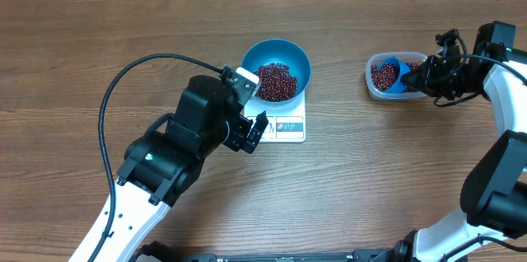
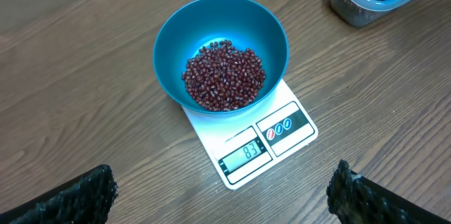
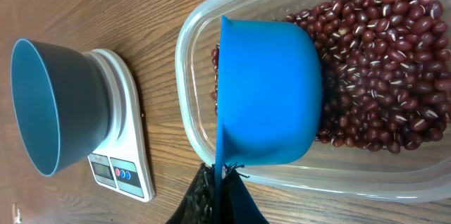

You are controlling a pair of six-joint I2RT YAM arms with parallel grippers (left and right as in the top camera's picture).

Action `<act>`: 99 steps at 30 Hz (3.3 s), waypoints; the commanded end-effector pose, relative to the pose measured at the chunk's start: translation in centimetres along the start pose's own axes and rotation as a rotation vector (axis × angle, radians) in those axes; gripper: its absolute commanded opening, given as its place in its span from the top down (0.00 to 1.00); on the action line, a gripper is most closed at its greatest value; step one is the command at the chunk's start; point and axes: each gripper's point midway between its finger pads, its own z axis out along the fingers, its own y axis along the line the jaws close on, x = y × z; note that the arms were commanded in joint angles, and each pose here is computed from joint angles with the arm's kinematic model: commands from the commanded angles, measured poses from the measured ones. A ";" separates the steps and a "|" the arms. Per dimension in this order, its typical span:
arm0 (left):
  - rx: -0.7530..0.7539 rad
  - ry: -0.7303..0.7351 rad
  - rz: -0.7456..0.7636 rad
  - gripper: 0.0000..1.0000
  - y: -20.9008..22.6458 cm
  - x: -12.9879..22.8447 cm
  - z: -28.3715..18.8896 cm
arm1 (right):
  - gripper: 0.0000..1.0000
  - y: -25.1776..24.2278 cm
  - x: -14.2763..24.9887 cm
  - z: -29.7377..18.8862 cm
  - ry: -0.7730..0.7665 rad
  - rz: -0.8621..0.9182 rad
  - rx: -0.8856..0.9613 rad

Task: Scoop item into bowl and weigh 150g on scale
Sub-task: 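Push the scoop through the beans to fill it, right gripper, then lift the filled scoop and carry it left over the teal bowl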

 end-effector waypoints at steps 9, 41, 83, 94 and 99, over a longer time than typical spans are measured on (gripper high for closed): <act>-0.010 -0.001 -0.011 0.01 0.3 0.0 0.0 | 0.96 0.2 -0.1 0.0 -0.009 -0.023 -0.027; -0.010 -0.001 -0.011 0.01 0.3 0.0 0.0 | 0.96 -1.4 -1.3 -7.2 -0.197 0.127 -0.369; -0.010 -0.001 -0.011 0.00 0.3 0.0 0.0 | 0.96 17.3 0.7 -7.4 -0.061 -0.215 -0.695; -0.010 -0.001 -0.011 0.00 0.3 0.0 0.0 | 0.96 22.2 2.0 -5.0 0.023 -0.286 -0.704; -0.010 -0.001 -0.011 0.01 0.3 0.0 0.0 | 0.96 23.8 2.5 -2.9 0.047 -0.306 -0.642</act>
